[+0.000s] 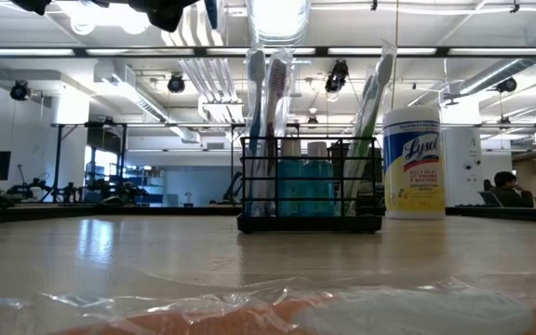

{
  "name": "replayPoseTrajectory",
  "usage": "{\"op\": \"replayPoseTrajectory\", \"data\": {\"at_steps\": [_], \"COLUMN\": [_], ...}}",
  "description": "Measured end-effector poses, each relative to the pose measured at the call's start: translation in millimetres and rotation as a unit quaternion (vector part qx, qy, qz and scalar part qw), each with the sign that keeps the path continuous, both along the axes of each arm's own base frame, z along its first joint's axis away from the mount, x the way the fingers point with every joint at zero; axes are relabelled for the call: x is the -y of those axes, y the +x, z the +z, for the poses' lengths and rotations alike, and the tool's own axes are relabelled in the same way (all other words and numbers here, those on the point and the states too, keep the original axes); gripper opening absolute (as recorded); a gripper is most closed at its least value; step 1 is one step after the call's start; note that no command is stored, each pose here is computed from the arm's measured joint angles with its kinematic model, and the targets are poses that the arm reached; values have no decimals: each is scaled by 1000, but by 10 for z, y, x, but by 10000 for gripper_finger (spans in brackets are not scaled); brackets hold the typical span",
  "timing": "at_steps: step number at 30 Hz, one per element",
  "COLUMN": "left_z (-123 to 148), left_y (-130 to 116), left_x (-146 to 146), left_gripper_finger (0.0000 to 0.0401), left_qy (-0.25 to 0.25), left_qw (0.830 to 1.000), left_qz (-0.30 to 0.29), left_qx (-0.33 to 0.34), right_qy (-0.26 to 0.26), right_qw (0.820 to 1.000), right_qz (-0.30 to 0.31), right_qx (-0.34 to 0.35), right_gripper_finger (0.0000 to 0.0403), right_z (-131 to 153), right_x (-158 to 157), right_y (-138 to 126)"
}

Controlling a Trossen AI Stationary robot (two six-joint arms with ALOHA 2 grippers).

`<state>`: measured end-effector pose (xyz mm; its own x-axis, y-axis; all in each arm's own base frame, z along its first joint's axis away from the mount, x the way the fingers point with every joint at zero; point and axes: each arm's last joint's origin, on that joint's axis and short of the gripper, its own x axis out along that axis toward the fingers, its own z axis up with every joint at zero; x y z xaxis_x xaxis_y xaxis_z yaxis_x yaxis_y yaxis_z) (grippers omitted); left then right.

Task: Pick & Place toothbrushing station
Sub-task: Put the blue toothbrush into the mesh organizer

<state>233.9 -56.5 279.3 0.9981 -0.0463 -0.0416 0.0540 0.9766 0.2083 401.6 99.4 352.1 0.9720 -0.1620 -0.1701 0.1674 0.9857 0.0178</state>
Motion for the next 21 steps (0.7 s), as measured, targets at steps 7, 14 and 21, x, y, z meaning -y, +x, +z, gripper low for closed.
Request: {"op": "replayPoseTrajectory", "data": {"at_steps": [7, 14, 21], "left_z": [-8, -16, 32], "left_y": [0, -19, -151], "left_x": [-2, 0, -35], "left_gripper_finger": [26, 100, 185], "left_qy": [0, -3, -16], "left_qw": [1000, 1000, 999], "left_qz": [-1, -6, -4], "left_qx": [-4, -15, -33], "right_qy": [-45, -72, -97], "right_qw": [999, 996, 995], "right_qz": [28, 43, 20], "right_qx": [-8, -14, -6], "right_gripper_finger": [32, 13, 11], "right_z": [0, 43, 246], "right_x": [-14, -10, -44], "right_y": [1, -42, -257]}}
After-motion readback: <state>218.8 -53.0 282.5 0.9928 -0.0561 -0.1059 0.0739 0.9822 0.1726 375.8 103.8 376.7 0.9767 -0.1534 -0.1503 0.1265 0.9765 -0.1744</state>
